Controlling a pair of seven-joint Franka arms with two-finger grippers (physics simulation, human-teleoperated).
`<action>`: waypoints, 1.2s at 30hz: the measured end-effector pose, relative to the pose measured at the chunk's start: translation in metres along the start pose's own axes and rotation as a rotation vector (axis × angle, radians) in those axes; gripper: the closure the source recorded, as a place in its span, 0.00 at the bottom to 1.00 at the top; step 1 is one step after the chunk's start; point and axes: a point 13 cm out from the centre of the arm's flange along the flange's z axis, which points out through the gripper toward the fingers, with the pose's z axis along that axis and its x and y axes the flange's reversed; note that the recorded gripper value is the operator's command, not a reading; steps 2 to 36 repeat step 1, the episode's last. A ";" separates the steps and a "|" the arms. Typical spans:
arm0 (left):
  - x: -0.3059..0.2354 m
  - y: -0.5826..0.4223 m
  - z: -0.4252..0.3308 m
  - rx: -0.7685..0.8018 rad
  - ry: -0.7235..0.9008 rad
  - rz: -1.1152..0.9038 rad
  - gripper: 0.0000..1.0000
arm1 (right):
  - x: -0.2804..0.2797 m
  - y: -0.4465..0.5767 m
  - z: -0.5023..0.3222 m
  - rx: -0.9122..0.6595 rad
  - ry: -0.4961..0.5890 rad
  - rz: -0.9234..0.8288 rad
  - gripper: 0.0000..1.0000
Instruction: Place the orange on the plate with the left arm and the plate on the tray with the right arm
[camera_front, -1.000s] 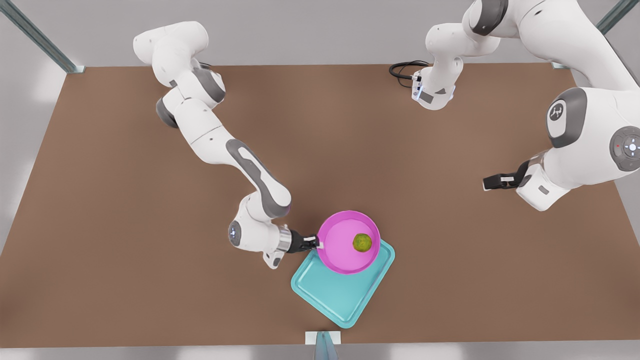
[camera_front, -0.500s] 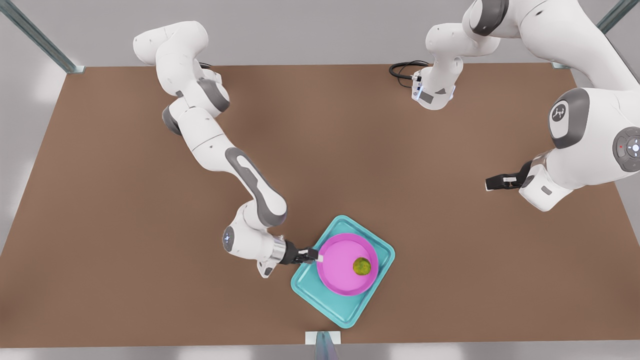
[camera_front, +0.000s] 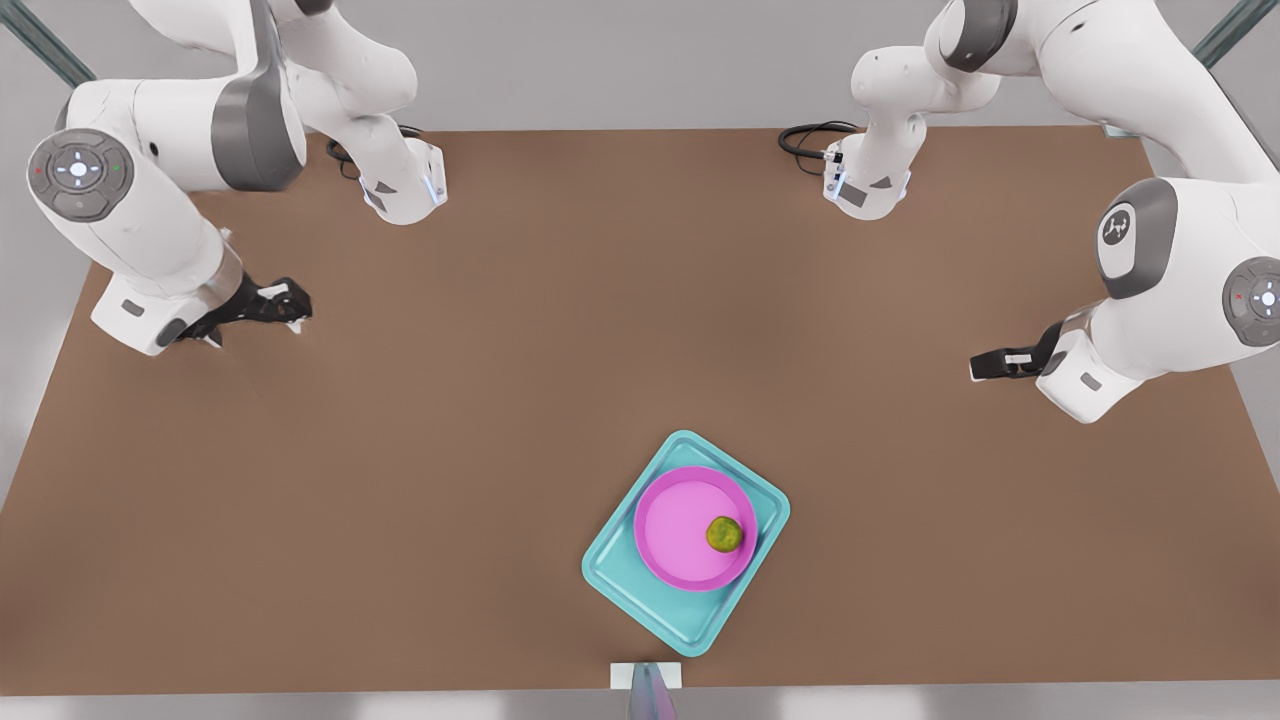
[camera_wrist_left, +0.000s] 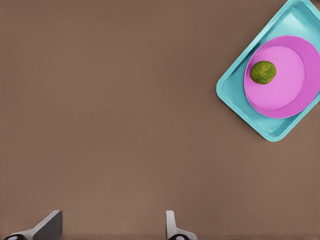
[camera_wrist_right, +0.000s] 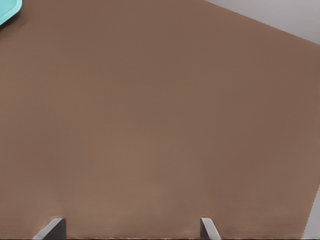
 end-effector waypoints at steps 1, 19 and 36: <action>0.000 0.000 0.000 0.000 0.000 0.000 0.00 | 0.009 -0.010 0.004 0.005 0.020 0.015 0.00; 0.000 0.000 0.000 0.000 0.000 0.000 0.00 | 0.009 -0.010 0.004 0.005 0.020 0.015 0.00; 0.000 0.000 0.000 0.000 0.000 0.000 0.00 | 0.009 -0.010 0.004 0.005 0.020 0.015 0.00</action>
